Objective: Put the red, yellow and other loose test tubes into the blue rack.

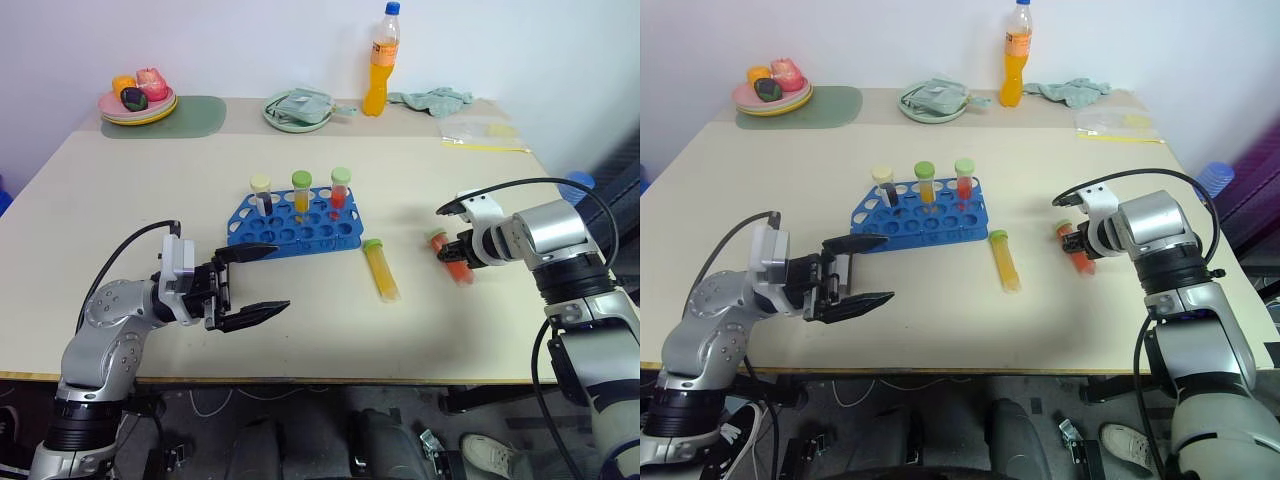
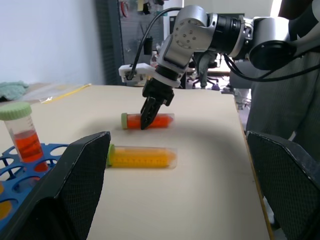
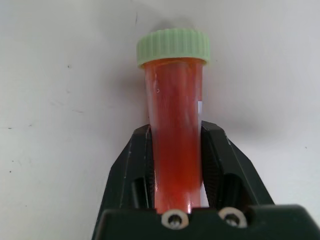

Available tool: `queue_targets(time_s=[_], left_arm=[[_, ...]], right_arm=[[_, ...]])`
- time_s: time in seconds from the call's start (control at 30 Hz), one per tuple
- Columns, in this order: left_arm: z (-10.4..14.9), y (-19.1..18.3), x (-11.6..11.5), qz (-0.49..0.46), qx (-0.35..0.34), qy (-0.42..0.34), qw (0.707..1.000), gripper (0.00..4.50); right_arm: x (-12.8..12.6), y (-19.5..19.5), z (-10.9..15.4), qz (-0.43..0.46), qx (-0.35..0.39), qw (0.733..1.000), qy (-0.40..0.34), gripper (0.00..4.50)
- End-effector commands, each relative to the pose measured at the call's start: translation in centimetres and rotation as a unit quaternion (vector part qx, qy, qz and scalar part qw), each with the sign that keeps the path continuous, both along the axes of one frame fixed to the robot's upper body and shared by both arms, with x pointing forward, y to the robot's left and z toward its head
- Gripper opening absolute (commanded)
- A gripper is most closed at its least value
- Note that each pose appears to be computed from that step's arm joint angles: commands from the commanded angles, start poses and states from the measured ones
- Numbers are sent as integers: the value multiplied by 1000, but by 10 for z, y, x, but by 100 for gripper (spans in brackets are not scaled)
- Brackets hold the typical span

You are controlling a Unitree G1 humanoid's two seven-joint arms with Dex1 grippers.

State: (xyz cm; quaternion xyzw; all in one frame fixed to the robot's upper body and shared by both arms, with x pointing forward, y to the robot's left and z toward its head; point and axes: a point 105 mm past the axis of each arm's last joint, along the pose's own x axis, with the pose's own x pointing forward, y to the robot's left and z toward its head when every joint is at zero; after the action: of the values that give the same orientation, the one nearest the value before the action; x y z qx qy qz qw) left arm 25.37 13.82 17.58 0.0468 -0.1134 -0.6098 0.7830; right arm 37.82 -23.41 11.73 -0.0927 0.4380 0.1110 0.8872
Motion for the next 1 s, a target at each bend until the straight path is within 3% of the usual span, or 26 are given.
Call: queue_targets(time_s=[0.03,0.13,0.23,0.3,0.37,0.43,0.5,0.57,0.63,0.77,0.87,1.0], left_arm=[[7,4,2,-4,-2,-17,1000,450],[7,5,4,-4,-2,-18,1000,450],[7,10,7,-1,-1,-19,1000,450],[7,15,10,1,-1,-18,1000,450],[6,21,15,8,-1,-18,1000,450],[8,26,20,14,2,-19,1000,450],[10,30,24,16,7,-22,1000,450],[13,34,26,17,8,-23,1000,450],[15,34,27,16,10,-24,1000,450],[16,39,28,18,15,-20,1000,450],[15,44,27,20,22,-17,999,450],[17,49,25,27,26,-16,999,450]], right_arm=[[12,13,43,36,33,994,-100,77],[10,27,80,101,62,964,-239,77],[-9,40,113,109,138,912,-371,77],[-27,52,115,141,137,886,-421,77],[-47,81,117,173,185,840,-480,77],[-56,99,123,152,246,795,-532,77],[-54,117,118,145,242,769,-573,77],[-47,129,110,110,262,756,-590,77],[-46,148,105,134,243,738,-615,77],[-31,170,97,113,283,721,-622,77],[-25,190,84,141,266,719,-627,77],[-10,189,68,111,255,722,-634,77]])
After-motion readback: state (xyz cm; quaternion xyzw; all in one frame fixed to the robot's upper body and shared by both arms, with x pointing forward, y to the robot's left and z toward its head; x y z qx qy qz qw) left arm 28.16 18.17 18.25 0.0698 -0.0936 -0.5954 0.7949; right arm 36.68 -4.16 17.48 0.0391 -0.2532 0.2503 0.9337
